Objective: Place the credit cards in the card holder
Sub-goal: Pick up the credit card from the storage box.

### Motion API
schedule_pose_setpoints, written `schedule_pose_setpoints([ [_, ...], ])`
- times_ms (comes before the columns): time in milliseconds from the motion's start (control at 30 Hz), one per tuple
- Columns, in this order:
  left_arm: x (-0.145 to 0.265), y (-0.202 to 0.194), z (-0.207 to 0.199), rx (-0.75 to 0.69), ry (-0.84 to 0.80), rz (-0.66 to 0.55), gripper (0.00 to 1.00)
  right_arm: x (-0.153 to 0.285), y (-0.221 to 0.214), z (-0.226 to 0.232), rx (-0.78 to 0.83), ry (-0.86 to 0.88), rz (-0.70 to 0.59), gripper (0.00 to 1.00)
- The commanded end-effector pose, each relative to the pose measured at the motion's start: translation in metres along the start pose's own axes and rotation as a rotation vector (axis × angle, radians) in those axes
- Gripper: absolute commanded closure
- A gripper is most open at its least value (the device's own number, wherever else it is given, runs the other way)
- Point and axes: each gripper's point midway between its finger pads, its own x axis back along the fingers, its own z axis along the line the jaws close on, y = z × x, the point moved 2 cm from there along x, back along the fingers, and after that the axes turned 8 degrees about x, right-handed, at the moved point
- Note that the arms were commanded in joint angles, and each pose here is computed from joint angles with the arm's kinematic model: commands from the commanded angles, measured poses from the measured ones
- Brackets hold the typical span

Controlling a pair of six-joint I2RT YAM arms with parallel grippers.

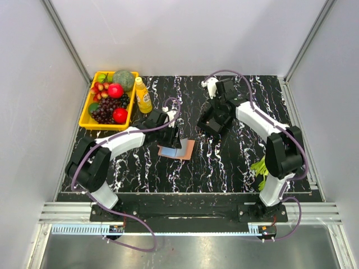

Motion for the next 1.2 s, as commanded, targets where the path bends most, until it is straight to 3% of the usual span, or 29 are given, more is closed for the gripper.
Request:
schedule_pose_setpoints([
  [0,0.013,0.016,-0.007,-0.020,0.001,-0.086,0.45,0.026,0.017,-0.002,-0.056,0.019,-0.083,1.00],
  [133,0.015,0.016,-0.007,-0.020,0.005,-0.093,0.45,0.036,0.025,-0.001,-0.128,0.036,-0.104,1.00],
  [333,0.024,0.019,0.008,0.011,0.098,-0.155,0.44,0.078,0.063,0.037,-0.334,0.308,-0.277,1.00],
  [500,0.047,0.027,0.025,0.046,0.213,-0.273,0.44,0.090,0.077,0.074,-0.640,0.543,-0.294,1.00],
  [633,0.057,0.025,0.046,0.099,0.265,-0.304,0.43,0.086,0.070,0.093,-0.851,0.632,-0.284,1.00],
  [733,0.056,0.019,0.051,0.117,0.269,-0.286,0.44,0.089,0.076,0.113,-0.916,0.760,-0.292,1.00],
  [1000,0.048,0.015,0.049,0.117,0.239,-0.256,0.44,0.086,0.081,0.180,-0.981,0.840,-0.239,1.00],
  [1167,0.040,0.012,0.050,0.131,0.227,-0.238,0.45,0.063,0.062,0.204,-1.009,0.783,-0.143,1.00],
])
